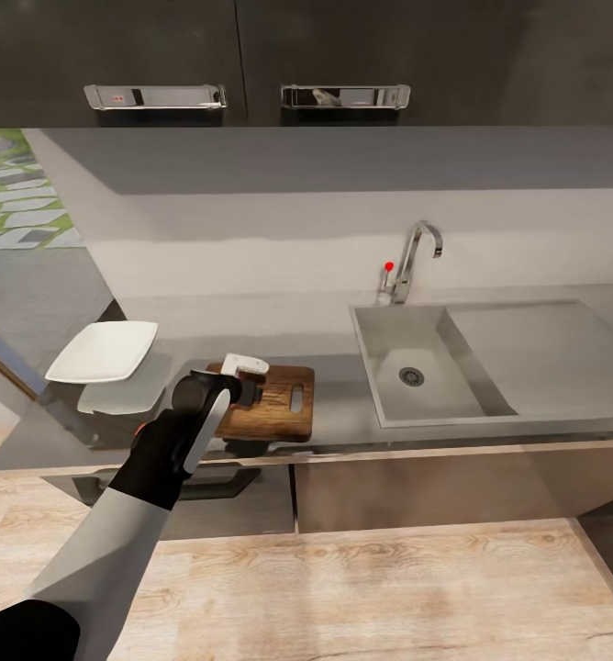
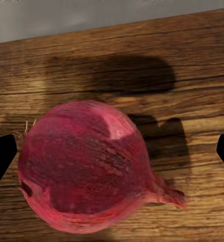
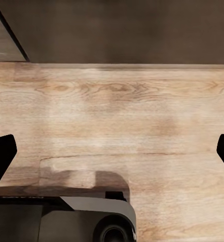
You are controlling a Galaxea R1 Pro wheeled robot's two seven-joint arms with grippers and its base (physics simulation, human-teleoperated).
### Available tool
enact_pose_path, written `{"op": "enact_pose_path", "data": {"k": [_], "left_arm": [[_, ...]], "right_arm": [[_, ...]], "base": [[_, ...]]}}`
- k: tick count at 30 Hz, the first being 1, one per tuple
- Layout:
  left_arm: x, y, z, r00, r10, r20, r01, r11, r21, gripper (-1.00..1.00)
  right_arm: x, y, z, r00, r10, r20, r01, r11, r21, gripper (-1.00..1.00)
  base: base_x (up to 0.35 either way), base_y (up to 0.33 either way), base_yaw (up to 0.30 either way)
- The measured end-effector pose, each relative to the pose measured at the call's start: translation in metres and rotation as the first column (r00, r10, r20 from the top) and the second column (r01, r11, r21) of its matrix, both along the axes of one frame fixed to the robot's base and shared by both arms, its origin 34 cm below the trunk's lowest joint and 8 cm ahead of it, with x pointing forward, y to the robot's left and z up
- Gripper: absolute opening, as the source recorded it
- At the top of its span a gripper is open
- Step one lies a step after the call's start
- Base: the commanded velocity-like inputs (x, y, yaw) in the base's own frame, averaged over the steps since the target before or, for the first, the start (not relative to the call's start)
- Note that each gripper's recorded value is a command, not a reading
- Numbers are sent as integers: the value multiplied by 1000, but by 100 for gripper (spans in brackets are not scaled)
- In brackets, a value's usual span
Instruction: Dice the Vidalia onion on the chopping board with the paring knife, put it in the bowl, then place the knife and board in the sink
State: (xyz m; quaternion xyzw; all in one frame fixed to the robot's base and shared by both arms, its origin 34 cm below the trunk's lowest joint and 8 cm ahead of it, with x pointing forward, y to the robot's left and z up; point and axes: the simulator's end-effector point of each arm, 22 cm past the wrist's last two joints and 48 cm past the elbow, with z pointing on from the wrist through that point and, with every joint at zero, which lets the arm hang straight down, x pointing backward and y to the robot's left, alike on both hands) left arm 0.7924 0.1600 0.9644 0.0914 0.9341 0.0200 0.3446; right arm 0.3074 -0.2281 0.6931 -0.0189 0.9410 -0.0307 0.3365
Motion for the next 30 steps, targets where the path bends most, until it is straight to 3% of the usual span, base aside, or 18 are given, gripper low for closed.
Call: {"op": "enact_pose_path", "data": {"k": [5,14,22,30], "left_arm": [[3,-2,11,1000,-1,27,1,1000,-8,100],[15,2,58,990,2,138,2,1000,-27,100],[16,6,60,989,4,146,-1,1000,-22,100],[16,7,59,990,4,143,-1,1000,-20,100]], "right_arm": [[0,0,0,1000,0,0,0,1000,0,100],[0,0,0,1000,0,1,0,1000,0,100],[0,0,0,1000,0,0,0,1000,0,100],[0,0,0,1000,0,0,0,1000,0,100]], "base": [[0,0,0],[0,0,0],[-18,0,0],[-269,0,0]]}}
